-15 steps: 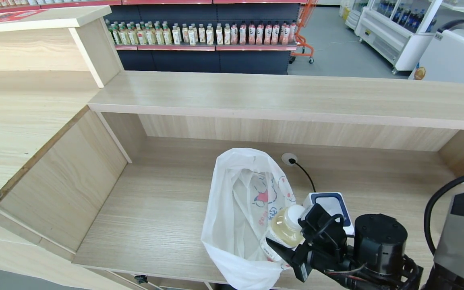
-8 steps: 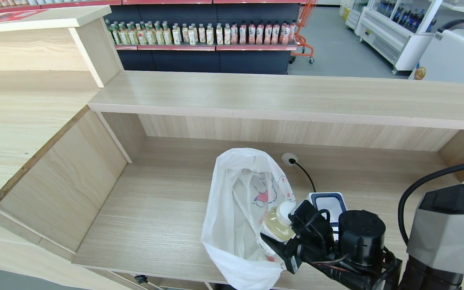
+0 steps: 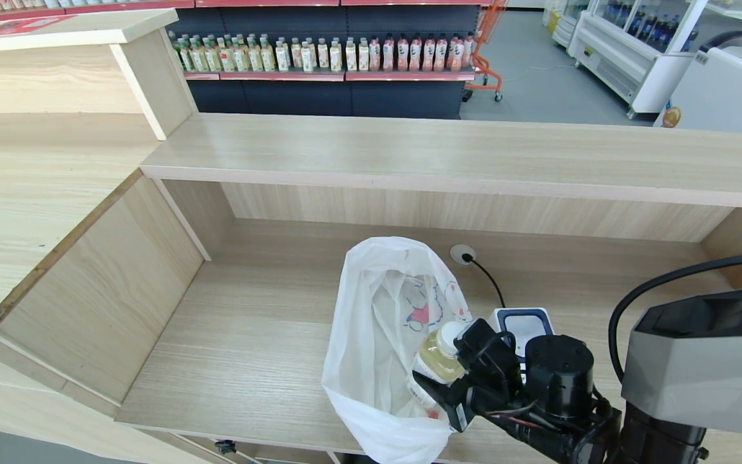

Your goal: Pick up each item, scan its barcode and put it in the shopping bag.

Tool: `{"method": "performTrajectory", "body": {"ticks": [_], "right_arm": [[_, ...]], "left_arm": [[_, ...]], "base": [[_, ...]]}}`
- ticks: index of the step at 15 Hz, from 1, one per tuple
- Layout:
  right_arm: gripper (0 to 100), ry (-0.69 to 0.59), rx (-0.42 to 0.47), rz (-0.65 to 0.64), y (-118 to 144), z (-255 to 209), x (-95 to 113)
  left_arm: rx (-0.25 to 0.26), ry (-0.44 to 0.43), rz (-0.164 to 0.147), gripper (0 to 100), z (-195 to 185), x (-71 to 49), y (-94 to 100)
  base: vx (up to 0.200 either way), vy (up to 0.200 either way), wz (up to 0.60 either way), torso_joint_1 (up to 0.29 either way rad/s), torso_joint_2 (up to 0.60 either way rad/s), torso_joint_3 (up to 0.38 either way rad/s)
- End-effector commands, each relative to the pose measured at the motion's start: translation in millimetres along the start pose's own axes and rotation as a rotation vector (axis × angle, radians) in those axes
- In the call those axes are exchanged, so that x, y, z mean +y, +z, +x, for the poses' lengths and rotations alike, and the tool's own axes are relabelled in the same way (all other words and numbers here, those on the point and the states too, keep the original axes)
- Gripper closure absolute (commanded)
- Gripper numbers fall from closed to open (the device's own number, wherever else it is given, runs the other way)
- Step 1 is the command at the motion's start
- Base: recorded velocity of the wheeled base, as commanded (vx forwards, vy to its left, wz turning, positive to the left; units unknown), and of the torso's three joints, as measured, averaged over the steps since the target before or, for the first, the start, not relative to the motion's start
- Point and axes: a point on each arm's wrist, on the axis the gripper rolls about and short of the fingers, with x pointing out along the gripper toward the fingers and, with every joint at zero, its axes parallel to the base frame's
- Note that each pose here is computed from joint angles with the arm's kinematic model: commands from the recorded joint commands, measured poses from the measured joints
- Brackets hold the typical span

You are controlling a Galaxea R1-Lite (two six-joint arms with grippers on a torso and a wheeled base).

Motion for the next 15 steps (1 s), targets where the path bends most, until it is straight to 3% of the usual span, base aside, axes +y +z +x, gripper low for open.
{"method": "performTrajectory", "body": {"ticks": [1, 2, 6, 9, 12, 15], "right_arm": [[100, 0.005, 0.017, 0.006, -6, 3, 0], [0, 0.005, 0.017, 0.006, -6, 3, 0], [0, 0.008, 0.007, 0.004, -3, 2, 1], [0, 0.005, -0.123, -0.003, 37, -27, -2], [0, 0.003, -0.208, 0.023, 83, -84, -6], [0, -0.113, -0.213, 0.069, 120, -153, -16]], "left_arm": [[0.000, 0.000, 0.000, 0, 0, 0.0, 0.0], [0.000, 0.000, 0.000, 0, 0, 0.0, 0.0], [0.000, 0.000, 0.000, 0, 0, 0.0, 0.0], [0.000, 0.000, 0.000, 0, 0, 0.0, 0.0], [0.000, 0.000, -0.002, 0, 0, 0.0, 0.0], [0.000, 0.000, 0.000, 0, 0, 0.0, 0.0]], "base": [[0.000, 0.000, 0.00, 0.000, 0.00, 0.000], [0.000, 0.000, 0.00, 0.000, 0.00, 0.000], [0.000, 0.000, 0.00, 0.000, 0.00, 0.000], [0.000, 0.000, 0.00, 0.000, 0.00, 0.000], [0.000, 0.000, 0.00, 0.000, 0.00, 0.000], [0.000, 0.000, 0.00, 0.000, 0.00, 0.000]]}}
